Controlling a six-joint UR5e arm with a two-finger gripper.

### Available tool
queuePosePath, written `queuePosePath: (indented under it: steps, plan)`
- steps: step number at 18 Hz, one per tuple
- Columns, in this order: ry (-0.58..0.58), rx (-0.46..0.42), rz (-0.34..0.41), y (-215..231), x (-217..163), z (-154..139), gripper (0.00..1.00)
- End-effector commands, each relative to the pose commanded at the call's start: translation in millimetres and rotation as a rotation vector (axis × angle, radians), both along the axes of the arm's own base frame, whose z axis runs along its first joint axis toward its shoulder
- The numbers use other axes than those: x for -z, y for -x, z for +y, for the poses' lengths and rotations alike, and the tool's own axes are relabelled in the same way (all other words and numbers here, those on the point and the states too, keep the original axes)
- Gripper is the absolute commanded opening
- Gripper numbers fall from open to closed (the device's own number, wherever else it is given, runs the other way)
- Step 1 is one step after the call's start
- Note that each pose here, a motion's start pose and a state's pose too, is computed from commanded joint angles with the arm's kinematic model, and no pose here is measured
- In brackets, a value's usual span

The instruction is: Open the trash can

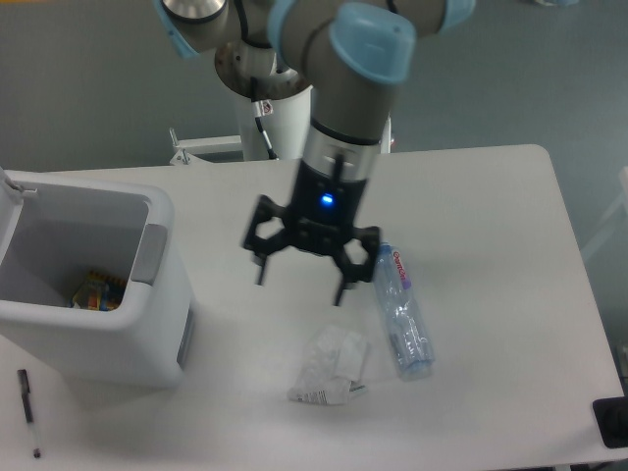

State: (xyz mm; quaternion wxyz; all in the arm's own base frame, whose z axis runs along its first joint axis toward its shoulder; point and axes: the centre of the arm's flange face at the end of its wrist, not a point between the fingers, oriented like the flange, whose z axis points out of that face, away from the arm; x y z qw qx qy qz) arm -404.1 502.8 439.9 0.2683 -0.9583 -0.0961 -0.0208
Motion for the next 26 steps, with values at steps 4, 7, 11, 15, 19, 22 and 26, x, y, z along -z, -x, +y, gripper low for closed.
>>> queuePosePath:
  steps: [4,7,11,15,19,22,26]
  plan:
    - [0.052,-0.021,0.046,40,19,12,1.0]
    - [0.166,0.04,0.15,65,35,9,1.0]
    - [0.276,0.111,0.228,91,53,-4,1.0]
    - [0.31,0.104,0.209,127,70,-35,1.0]
    - [0.365,0.257,0.22,133,66,-50,1.0]
    - [0.393,0.273,0.218,133,65,-52,1.0]
    - [0.425,0.303,0.226,130,72,-54,1.0]
